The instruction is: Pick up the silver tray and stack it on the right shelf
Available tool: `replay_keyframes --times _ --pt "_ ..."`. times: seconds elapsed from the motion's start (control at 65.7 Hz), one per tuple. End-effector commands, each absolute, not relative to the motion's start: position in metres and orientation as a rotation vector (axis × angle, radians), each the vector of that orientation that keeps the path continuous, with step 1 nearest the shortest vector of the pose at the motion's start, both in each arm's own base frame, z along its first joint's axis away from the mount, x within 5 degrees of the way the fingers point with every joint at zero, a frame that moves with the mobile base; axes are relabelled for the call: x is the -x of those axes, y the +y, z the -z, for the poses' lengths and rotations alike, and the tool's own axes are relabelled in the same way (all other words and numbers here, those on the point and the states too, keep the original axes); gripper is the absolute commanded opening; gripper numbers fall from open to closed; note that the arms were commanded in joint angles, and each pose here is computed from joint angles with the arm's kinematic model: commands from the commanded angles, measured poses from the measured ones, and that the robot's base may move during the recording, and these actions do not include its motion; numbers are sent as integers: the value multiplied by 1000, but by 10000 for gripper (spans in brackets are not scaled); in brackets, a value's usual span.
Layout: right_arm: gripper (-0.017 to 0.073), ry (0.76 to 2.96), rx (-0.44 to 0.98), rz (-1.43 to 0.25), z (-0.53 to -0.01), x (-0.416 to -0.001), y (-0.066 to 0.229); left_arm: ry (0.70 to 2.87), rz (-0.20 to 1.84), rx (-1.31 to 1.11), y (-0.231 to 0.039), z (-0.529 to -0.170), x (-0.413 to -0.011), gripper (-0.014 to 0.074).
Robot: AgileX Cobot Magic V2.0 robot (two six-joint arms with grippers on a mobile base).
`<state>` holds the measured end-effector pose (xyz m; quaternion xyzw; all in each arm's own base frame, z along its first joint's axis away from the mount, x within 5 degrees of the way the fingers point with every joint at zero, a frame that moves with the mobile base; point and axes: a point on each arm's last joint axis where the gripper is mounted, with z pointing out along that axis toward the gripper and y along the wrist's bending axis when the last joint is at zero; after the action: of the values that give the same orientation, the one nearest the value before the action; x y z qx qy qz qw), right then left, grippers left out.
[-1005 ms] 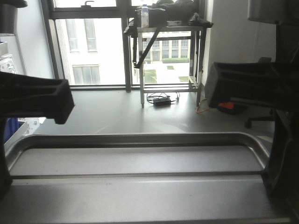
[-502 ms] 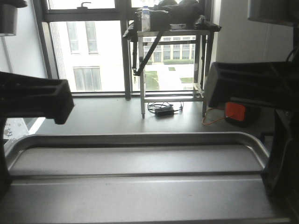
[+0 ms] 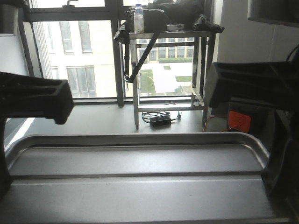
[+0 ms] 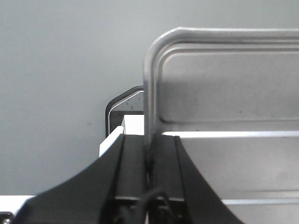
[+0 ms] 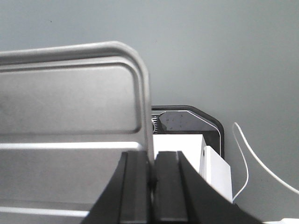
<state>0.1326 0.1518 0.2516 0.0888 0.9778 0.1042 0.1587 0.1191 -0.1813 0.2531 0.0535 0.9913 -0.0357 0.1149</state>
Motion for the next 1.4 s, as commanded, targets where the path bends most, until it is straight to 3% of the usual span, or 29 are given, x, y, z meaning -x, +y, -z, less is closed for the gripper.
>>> replay_keyframes --times 0.0,1.386 --pt "73 2738 -213 -247 -263 -137 146 2898 -1 -195 -172 -263 -117 -100" --pt "73 2738 -213 -247 -263 -137 146 2899 -3 -195 -172 -263 -117 -100"
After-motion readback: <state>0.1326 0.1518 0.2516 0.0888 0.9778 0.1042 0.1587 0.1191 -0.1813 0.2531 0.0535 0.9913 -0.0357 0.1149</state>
